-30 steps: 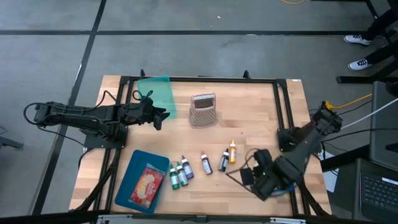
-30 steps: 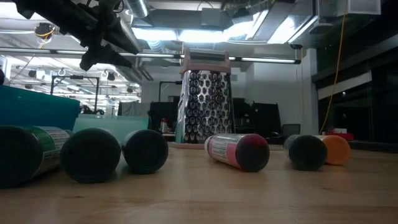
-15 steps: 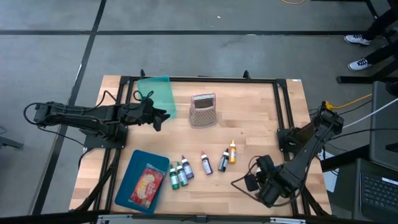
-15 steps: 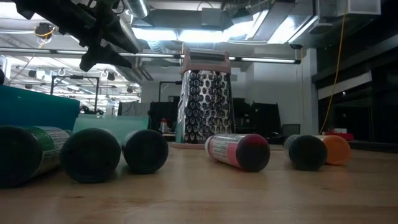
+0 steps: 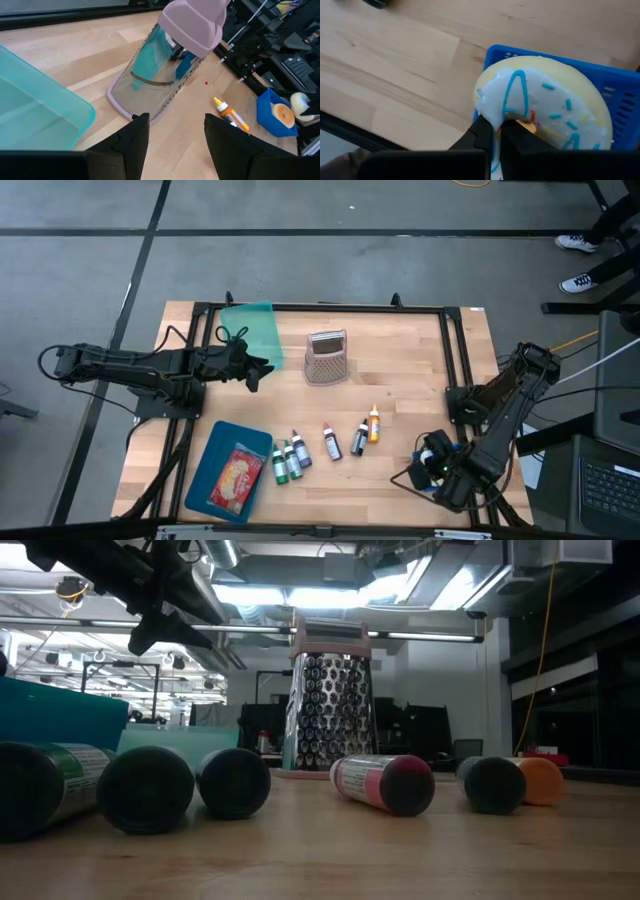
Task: Pick & Place Food Item
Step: Put the donut into the blue bin
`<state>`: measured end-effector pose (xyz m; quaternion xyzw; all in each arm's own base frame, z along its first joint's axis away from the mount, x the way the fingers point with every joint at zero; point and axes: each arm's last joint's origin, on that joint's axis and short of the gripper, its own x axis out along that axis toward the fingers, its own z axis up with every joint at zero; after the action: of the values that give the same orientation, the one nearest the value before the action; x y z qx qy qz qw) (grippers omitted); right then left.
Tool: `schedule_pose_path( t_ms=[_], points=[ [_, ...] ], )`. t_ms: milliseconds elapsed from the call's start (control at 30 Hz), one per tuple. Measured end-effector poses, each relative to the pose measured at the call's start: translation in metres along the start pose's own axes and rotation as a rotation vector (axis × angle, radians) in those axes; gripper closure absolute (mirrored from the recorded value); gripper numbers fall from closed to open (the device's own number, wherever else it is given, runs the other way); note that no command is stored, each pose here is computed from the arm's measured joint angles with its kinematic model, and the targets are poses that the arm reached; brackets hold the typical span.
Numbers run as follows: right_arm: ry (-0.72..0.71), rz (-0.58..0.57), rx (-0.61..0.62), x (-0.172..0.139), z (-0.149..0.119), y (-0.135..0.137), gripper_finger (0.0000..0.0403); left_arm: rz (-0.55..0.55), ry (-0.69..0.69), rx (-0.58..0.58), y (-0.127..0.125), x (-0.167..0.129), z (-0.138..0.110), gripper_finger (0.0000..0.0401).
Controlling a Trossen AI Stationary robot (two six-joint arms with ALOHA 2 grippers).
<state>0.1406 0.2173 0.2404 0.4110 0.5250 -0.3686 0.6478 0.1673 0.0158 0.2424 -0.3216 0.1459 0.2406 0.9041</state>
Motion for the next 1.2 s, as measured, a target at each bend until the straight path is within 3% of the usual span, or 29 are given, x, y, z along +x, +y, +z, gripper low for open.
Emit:
schedule_pose_path(
  t_ms=[633, 1000, 1200],
  points=[
    [0.072, 0.069, -0.033, 0.031, -0.011, -0.016, 0.0388, 0.014, -0.003, -0.025, 0.001, 0.000, 0.000, 0.0217],
    [0.126, 0.060, -0.034, 0.025, -0.010, -0.019, 0.0241, 0.024, -0.022, -0.026, 0.001, 0.000, 0.001, 0.0217],
    [0.160, 0.116, -0.020, 0.006, 0.002, -0.024, 0.0194, 0.025, -0.023, -0.025, 0.001, 0.000, 0.001, 0.0217]
  ],
)
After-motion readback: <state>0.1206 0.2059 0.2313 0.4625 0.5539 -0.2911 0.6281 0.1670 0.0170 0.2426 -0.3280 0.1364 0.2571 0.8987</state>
